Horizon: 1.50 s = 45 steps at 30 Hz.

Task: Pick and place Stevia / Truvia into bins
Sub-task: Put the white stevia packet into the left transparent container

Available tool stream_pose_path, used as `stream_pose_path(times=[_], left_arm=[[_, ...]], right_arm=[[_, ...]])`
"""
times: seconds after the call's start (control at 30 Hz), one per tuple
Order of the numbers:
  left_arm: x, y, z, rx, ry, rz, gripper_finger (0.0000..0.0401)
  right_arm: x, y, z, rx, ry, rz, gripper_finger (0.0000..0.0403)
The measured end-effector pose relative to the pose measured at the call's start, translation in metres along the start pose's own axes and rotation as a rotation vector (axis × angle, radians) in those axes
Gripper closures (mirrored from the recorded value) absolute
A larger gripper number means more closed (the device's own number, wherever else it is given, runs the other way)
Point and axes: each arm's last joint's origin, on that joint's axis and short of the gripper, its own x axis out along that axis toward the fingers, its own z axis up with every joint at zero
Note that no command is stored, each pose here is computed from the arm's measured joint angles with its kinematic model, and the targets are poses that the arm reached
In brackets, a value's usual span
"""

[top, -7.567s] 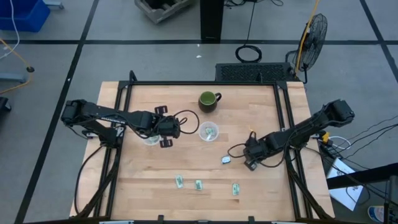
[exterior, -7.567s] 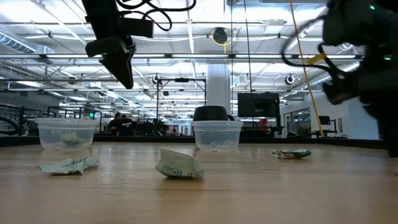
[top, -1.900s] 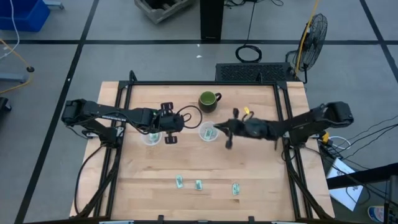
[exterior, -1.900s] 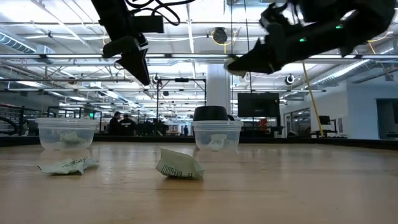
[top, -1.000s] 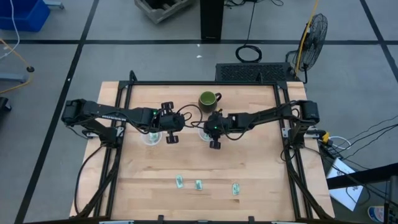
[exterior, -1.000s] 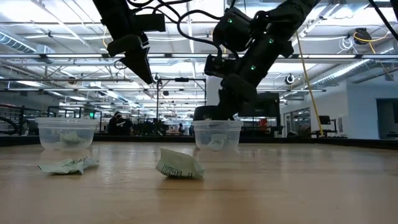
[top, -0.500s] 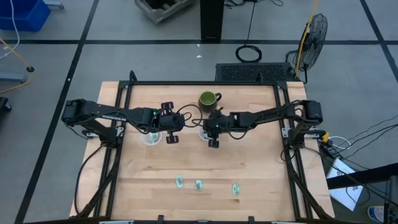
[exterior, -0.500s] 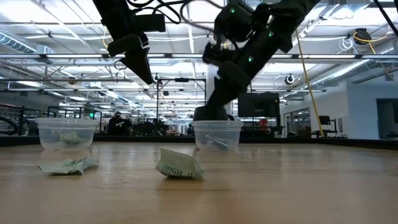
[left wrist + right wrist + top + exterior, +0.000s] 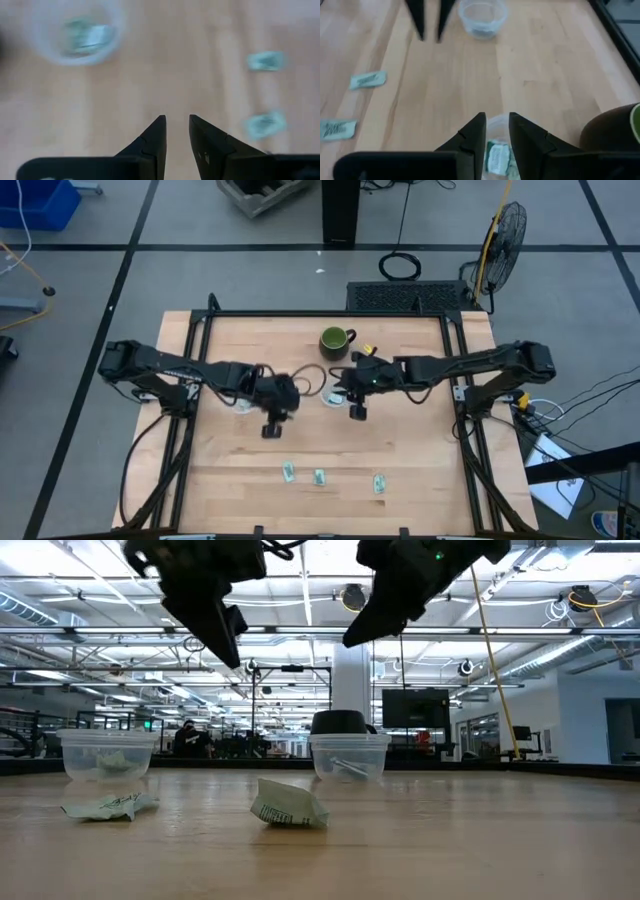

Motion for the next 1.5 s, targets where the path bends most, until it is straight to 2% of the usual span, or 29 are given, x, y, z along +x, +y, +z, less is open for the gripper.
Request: stream_pose_path(times=[0.17,0.27,0.43,0.6,0.83,0.97,1.17,1.37,1.5], left_arm=[[0.021,-0.031,-0.018,0.049,-0.023,-0.165,0.0311],[0.033,-0.048,-0.033,0.080,-0.024,-0.211,0.0311],[0.049,-0.065,-0.051,0.123,-0.141,-0.205,0.0311],[0.058,-0.072,-0.064,0.142,-0.271,-0.222,0.0311],[0.065,-0.073,-0.084,0.071,-0.234,-0.191,0.0311],[0.066,-0.074,-0.084,0.011,-0.258,-0.208,0.0311],[0.072,-0.075,-0.084,-0.018,-0.253,-0.211,0.0311],[0.106,-0.080,-0.090,0.019,-0.113,-0.237,0.0311],[0.119,-0.088,-0.078,0.107,-0.121,-0.246,0.0311]], right_arm=[[0.001,0.010,-0.012,-0.026,0.016,0.024,0.0328],[0.005,0.012,-0.026,-0.037,0.059,0.029,0.0328],[0.011,0.013,-0.047,-0.041,0.099,0.029,0.0328],[0.012,0.013,-0.048,-0.067,0.079,0.030,0.0328],[0.008,0.013,-0.039,-0.092,-0.004,0.028,0.0328],[0.005,0.012,-0.037,-0.102,-0.020,0.027,0.0328],[0.002,0.012,-0.036,-0.101,-0.030,0.027,0.0328],[0.002,0.012,-0.034,-0.102,-0.052,0.026,0.0328],[0.002,0.012,-0.034,-0.102,-0.052,0.026,0.0328]])
